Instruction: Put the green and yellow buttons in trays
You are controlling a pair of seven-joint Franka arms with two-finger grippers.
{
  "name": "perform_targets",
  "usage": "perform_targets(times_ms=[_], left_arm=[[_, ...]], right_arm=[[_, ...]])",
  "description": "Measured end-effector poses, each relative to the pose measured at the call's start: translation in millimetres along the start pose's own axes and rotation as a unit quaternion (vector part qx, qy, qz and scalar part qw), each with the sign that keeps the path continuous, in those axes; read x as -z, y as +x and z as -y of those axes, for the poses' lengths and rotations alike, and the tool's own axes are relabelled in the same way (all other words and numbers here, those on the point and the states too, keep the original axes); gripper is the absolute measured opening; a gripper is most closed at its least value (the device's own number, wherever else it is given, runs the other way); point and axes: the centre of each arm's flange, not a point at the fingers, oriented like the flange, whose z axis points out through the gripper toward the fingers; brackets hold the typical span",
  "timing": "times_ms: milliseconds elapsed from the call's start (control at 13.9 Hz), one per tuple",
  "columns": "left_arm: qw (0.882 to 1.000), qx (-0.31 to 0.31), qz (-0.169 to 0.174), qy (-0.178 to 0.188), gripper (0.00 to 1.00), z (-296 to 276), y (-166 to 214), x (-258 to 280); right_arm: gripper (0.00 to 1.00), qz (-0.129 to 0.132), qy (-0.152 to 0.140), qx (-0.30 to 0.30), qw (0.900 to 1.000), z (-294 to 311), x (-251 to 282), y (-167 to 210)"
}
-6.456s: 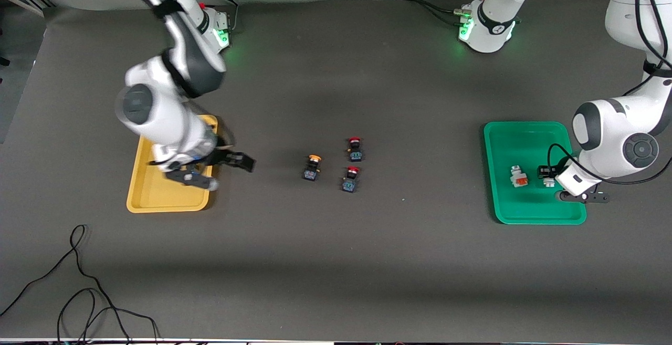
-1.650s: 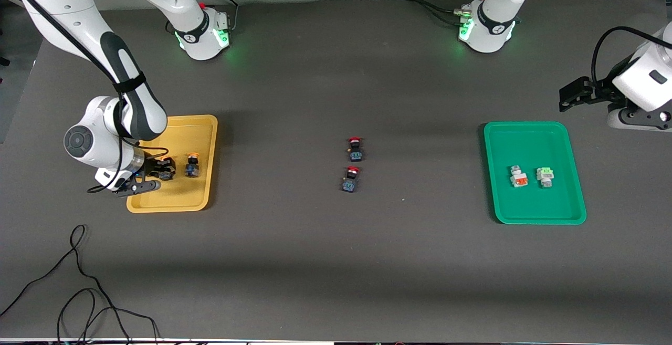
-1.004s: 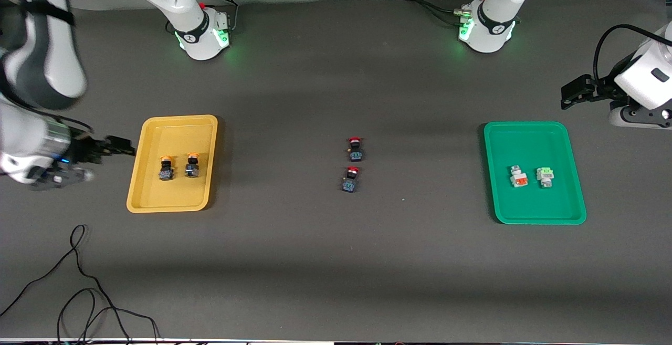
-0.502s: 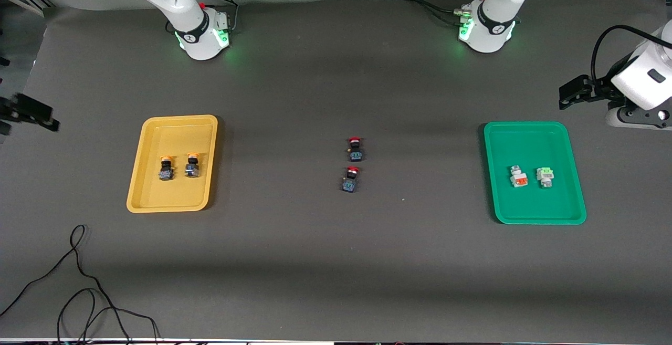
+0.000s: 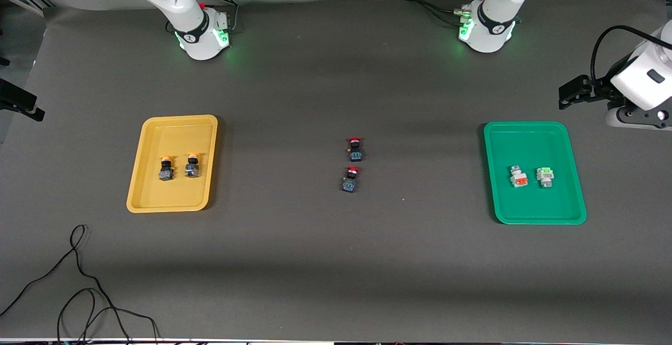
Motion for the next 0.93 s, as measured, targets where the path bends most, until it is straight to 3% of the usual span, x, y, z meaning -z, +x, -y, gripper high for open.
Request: perform_targets(times_ms=[359, 932], left_arm=[[1.000, 0.000, 0.001, 0.000, 1.00, -0.1, 0.0, -0.5], [1.000, 0.000, 0.001, 0.000, 1.00, -0.1, 0.0, -0.5]], right_arm=[[1.00, 0.018, 0.004, -0.019, 1.000, -1.4, -7.5, -10.7], [1.00, 0.022, 0.020, -0.022, 0.999, 1.4, -11.4, -13.6]])
